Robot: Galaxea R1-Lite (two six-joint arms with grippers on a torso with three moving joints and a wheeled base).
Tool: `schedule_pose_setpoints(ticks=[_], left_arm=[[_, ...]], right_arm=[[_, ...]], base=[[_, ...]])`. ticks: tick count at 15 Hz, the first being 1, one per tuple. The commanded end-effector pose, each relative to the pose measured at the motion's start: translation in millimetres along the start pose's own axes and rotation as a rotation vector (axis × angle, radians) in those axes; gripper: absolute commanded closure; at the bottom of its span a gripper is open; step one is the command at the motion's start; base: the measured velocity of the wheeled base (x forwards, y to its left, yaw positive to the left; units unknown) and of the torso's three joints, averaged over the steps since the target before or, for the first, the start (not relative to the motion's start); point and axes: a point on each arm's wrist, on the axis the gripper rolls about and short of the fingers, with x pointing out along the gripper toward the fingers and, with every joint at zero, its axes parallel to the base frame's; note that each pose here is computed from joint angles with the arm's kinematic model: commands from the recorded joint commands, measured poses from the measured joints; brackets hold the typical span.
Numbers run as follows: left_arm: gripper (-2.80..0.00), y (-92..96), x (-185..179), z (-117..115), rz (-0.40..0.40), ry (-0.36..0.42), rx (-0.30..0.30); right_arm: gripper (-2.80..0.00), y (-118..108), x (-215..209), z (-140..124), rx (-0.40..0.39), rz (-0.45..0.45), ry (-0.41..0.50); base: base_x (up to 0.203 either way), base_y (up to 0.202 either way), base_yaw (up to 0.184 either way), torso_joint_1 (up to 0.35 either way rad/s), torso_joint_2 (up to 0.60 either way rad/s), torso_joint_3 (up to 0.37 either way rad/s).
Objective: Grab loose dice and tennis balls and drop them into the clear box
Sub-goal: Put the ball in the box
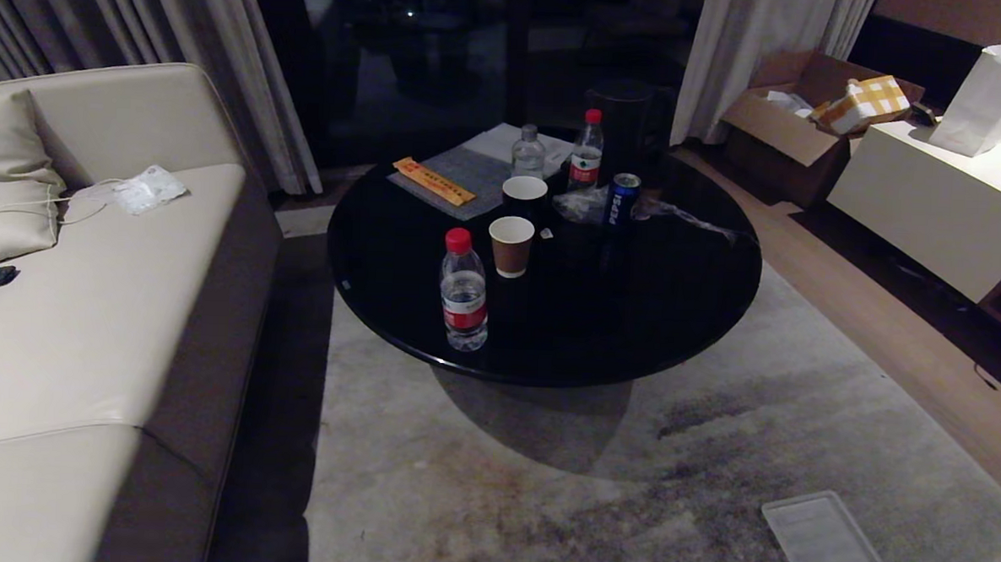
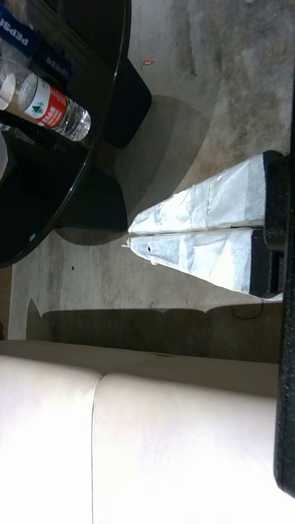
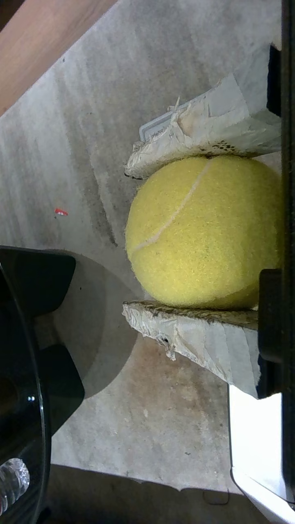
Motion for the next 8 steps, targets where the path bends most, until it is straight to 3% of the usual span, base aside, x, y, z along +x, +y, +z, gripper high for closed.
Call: schedule_pose_setpoints(ticks=[1, 3, 8], left_arm=[[0.0, 0.0, 0.2, -0.4, 0.001, 0.002, -0.001], [0.0, 0.0, 0.1, 0.0, 0.0, 0.001, -0.001], [0.0, 0.0, 0.2, -0.3, 0.001, 0.002, -0.001]], right_arm=[[0.0, 0.0, 0.1, -0.1, 0.0, -0.001, 0.003], [0.0, 0.0, 0.1, -0.1, 0.0, -0.002, 0.003], [0.0, 0.0, 0.1, -0.1, 0.0, -0.002, 0.003]], base=[[0.0, 0.0, 0.0, 0.0, 0.0, 0.0], [0.001, 0.004, -0.044, -0.001, 0.0, 0.0], [0.001, 0.01, -0.16, 0.002, 0.0, 0.002]])
